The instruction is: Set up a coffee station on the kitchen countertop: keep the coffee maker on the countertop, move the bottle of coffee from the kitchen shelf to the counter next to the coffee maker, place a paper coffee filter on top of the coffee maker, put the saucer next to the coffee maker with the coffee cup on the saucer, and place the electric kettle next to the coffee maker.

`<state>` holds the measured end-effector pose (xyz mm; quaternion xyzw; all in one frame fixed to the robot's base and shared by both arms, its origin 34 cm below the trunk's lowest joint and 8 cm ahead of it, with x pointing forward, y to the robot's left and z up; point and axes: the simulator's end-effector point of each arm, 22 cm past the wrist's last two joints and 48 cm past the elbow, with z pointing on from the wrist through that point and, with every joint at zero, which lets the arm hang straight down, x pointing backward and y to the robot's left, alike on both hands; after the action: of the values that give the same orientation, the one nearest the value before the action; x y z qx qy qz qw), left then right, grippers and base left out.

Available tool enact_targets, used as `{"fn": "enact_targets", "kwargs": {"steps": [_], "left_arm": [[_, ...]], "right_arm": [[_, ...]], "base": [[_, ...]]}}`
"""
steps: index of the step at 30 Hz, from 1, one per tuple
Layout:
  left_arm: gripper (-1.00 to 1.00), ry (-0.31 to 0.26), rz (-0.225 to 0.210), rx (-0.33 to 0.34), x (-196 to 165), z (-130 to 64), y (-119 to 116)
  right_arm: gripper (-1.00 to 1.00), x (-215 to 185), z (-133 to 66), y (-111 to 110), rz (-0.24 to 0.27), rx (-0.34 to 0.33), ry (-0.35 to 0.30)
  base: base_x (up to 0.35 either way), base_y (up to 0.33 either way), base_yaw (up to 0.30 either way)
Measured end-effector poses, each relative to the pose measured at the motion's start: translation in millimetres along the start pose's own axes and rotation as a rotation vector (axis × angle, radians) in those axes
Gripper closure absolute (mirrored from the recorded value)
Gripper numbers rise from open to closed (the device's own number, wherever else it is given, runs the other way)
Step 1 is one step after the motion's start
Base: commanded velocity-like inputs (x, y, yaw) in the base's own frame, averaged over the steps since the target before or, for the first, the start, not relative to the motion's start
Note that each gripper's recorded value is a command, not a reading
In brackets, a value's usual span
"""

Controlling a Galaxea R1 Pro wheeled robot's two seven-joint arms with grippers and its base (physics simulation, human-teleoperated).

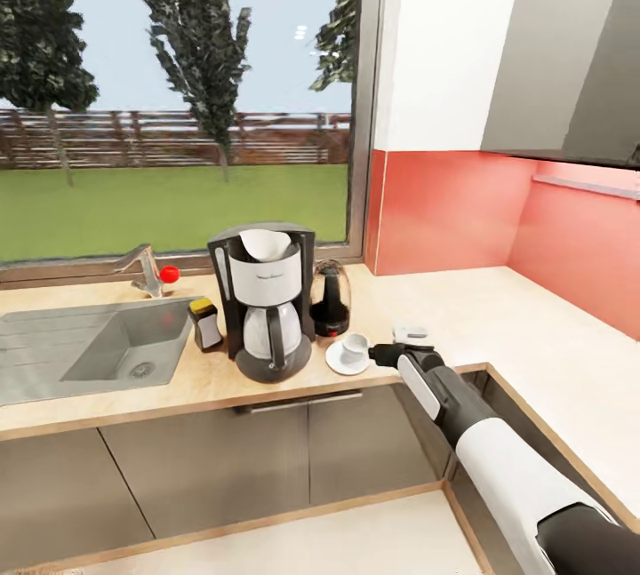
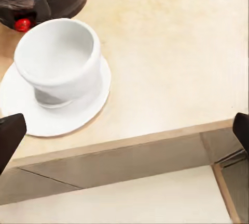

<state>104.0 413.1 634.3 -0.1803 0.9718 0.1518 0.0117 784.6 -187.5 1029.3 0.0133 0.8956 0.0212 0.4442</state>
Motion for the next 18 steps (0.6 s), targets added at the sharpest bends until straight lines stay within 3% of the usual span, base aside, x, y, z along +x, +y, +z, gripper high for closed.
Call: {"fn": "enact_targets", "kwargs": {"steps": [11, 13, 14, 17, 18], "left_arm": [[-1.00, -0.001, -0.003, -0.006, -1.0, 0.0, 1.1], [-1.00, -0.002, -0.004, -0.006, -1.4, 0.1, 1.1], [-1.00, -0.004, -0.004, -0.008, -2.2, 0.1, 1.8], [-1.00, -0.006, -0.005, -0.008, -2.9, 0.2, 2.1], [-1.00, -0.006, -0.004, -0.008, -3.1, 0.2, 2.2]], "right_arm": [[-1.00, 8.6, 2.7, 2.5, -0.004, -0.004, 0.018], [-1.00, 26.2, 7.3, 10.4, -0.004, -0.009, 0.058], [-1.00, 61.5, 14.1, 24.7, -0.001, -0.017, 0.136], [-1.00, 92.4, 17.2, 37.0, -0.005, -0.021, 0.202], [-1.00, 115.7, 18.4, 43.9, -0.005, -0.022, 0.253]], "base": [[-0.325, -0.052, 0.000], [-0.337, 0.067, 0.000], [-0.338, 0.086, 0.000], [-0.338, 0.094, 0.000], [-0.338, 0.098, 0.000]]}}
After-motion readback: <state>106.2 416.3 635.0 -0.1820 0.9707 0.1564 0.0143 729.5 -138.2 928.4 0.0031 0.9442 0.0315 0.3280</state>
